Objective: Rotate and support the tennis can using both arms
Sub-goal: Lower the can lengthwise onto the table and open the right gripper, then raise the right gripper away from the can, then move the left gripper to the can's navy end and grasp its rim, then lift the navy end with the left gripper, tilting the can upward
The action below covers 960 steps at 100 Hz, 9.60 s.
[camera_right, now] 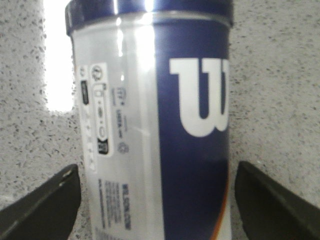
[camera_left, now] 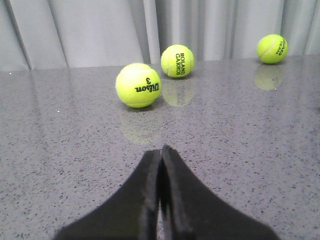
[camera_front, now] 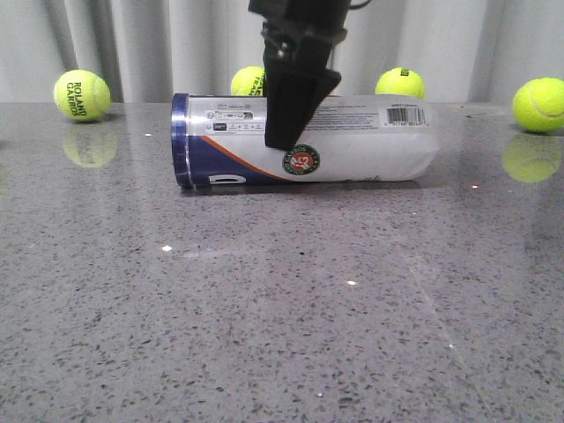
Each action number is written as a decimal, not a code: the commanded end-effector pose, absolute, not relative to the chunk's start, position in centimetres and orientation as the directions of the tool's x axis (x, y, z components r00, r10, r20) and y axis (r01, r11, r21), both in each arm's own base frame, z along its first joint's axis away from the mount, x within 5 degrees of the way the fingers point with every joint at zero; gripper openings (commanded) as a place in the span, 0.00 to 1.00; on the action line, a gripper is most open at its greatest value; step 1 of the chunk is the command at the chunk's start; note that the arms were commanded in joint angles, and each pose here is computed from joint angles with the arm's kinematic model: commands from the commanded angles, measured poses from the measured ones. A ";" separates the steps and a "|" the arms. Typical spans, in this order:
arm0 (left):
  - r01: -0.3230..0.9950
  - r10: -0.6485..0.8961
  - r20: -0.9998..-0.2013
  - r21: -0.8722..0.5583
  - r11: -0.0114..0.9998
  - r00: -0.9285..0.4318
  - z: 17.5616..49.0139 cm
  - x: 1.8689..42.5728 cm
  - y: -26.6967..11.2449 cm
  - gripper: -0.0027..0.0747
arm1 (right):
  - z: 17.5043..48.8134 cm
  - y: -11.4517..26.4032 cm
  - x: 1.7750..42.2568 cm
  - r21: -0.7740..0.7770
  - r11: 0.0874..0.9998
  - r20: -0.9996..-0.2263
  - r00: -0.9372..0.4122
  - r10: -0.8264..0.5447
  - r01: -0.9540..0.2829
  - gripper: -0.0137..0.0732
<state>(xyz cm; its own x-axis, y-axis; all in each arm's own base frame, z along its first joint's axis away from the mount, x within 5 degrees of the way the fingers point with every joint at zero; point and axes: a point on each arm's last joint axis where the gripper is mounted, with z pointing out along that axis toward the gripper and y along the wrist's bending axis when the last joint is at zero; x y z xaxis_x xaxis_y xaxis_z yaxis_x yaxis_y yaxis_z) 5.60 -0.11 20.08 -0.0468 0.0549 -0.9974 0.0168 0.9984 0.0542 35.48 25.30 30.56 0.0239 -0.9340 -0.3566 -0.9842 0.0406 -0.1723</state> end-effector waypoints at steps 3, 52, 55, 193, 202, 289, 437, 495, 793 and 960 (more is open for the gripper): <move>0.007 0.032 -0.999 0.033 0.999 0.020 19.5 5.6 -0.1 0.01 | 35.4 23.9 33.1 -0.188 0.069 -0.392 0.010 -0.920 -0.980 0.86; 0.007 0.032 -0.999 0.033 0.999 0.020 19.5 5.6 -0.1 0.01 | 40.5 20.2 31.3 -0.103 0.726 -0.490 -0.600 -0.632 -0.680 0.86; 0.007 0.032 -0.999 0.033 0.999 0.020 19.5 5.6 -0.1 0.01 | 40.7 19.9 31.3 -0.111 0.749 -0.493 -0.618 -0.612 -0.653 0.86; 0.001 0.099 -0.995 0.099 0.995 0.022 19.5 5.6 0.0 0.01 | 40.7 8.8 14.9 0.059 0.922 -0.663 -0.705 -0.251 -0.383 0.08; 0.001 0.099 -0.995 0.099 0.995 0.024 19.5 5.6 0.0 0.01 | 40.6 7.9 13.6 0.067 0.919 -0.706 -0.669 -0.232 -0.389 0.08; -0.008 0.094 -0.988 0.093 0.996 0.121 21.3 5.4 0.0 0.01 | 34.7 1.4 3.3 0.120 0.888 -0.938 -0.344 -0.046 -0.445 0.08; 0.038 -0.275 -0.848 -0.326 0.945 -0.453 36.1 22.4 -1.7 0.68 | 34.6 1.4 3.3 0.120 0.888 -0.938 -0.344 -0.046 -0.445 0.08; 0.331 -0.220 -0.597 -0.673 0.662 -0.772 32.5 27.1 -6.6 0.67 | 34.6 1.4 3.3 0.120 0.888 -0.938 -0.344 -0.046 -0.445 0.08; 0.376 -0.083 -0.421 -0.870 0.319 -0.903 26.4 31.7 -15.0 0.60 | 34.6 1.4 3.3 0.120 0.888 -0.938 -0.344 -0.046 -0.445 0.08; 0.499 -0.086 -0.531 -0.832 0.244 -0.843 30.2 31.6 -15.3 0.01 | 34.6 1.4 3.3 0.120 0.888 -0.938 -0.344 -0.046 -0.445 0.08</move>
